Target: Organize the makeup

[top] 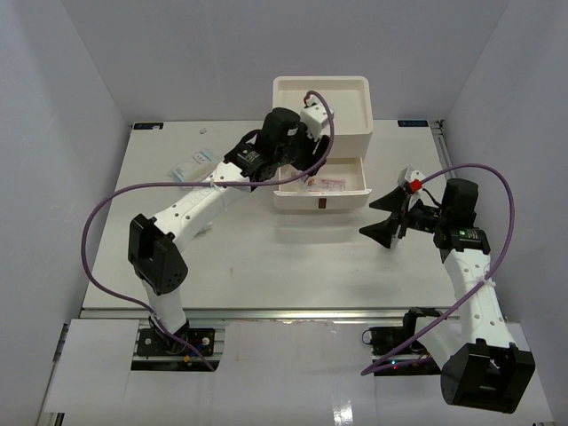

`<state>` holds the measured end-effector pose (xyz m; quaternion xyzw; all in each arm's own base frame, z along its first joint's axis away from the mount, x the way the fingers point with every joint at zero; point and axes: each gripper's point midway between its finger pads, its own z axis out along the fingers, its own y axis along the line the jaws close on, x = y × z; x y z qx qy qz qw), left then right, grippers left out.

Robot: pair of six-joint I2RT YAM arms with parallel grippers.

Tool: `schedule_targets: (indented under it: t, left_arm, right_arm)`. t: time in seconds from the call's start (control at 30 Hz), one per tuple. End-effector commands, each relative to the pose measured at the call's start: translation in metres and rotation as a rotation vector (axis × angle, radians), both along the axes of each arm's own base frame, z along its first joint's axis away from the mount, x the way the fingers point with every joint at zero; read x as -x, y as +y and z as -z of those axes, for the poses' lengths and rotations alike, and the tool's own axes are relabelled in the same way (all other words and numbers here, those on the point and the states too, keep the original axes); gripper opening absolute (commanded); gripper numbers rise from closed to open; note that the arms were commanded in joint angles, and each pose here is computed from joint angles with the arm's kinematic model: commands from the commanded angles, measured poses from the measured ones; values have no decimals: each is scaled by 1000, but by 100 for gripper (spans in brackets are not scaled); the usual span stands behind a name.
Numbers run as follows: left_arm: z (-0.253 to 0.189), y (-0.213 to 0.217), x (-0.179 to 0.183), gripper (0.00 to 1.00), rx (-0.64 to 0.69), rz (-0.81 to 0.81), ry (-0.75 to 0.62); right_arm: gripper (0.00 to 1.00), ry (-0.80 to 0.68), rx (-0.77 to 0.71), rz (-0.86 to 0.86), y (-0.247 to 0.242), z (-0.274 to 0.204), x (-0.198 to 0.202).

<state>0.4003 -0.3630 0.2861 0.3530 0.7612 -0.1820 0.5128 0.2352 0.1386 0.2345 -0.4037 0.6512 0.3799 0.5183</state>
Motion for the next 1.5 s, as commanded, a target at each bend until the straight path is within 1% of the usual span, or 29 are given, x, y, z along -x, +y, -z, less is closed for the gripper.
schedule_targets:
  t: [0.0, 0.13, 0.23, 0.27, 0.43, 0.53, 0.6, 0.63, 0.7, 0.77, 0.8, 0.83, 0.87, 1.07, 1.17, 1.23, 1.27, 1.37, 1.47]
  left_arm:
    - [-18, -4, -5, 8, -125, 121, -182]
    - [2, -11, -11, 14, -185, 152, -200]
    - [11, -13, -17, 23, -210, 143, -211]
    - [13, -14, -18, 24, -215, 141, -213]
    - [18, -19, -24, 44, -229, 117, -241]
    - [19, -23, -24, 52, -234, 118, -253]
    - [18, -25, -23, 63, -232, 118, -258]
    - [17, -26, -23, 65, -229, 116, -259]
    - [16, -26, -23, 77, -223, 117, -258]
    - [16, -26, -21, 79, -217, 118, -254]
    - [15, -26, -20, 83, -212, 120, -252]
    - [13, -26, -18, 92, -204, 124, -250]
    - [12, -27, -17, 98, -197, 127, -248]
    - [0, -25, -10, 98, -159, 127, -247]
    - [-18, -31, 0, 98, -92, 168, -248]
    - [-40, -34, 9, 98, -28, 186, -255]
    - [-49, -33, 13, 98, -7, 194, -261]
    - [-81, -35, 22, 98, 51, 215, -272]
    - [-102, -39, 23, 98, 62, 242, -260]
  right_arm:
    - [90, -17, -14, -14, 0, -2, -1]
    - [90, -18, -14, -12, 0, -2, -1]
    - [90, -16, -14, -12, 0, -1, -1]
    - [90, -15, -15, -13, 0, -1, -1]
    - [90, -18, -16, -15, 0, -1, -1]
    - [90, -21, -17, -21, 0, -1, 0]
    - [90, -28, -20, -31, 1, -2, 2]
    - [90, -33, -21, -37, 2, -2, 3]
    - [90, -44, -24, -50, 3, -3, 5]
    - [90, -55, -27, -62, 3, -3, 8]
    - [90, -61, -28, -69, 4, -4, 9]
    - [90, -65, -30, -75, 4, -4, 10]
    - [90, -70, -32, -80, 5, -4, 11]
    - [90, -91, -32, -105, 6, -4, 14]
    - [90, -123, -31, -148, 8, -3, 23]
    - [90, -225, -14, -195, 10, -2, 30]
    - [90, -223, -25, -214, 12, -1, 37]
    - [90, -327, -3, -247, 13, 3, 45]
    - [92, -387, 42, -267, 15, 9, 45]
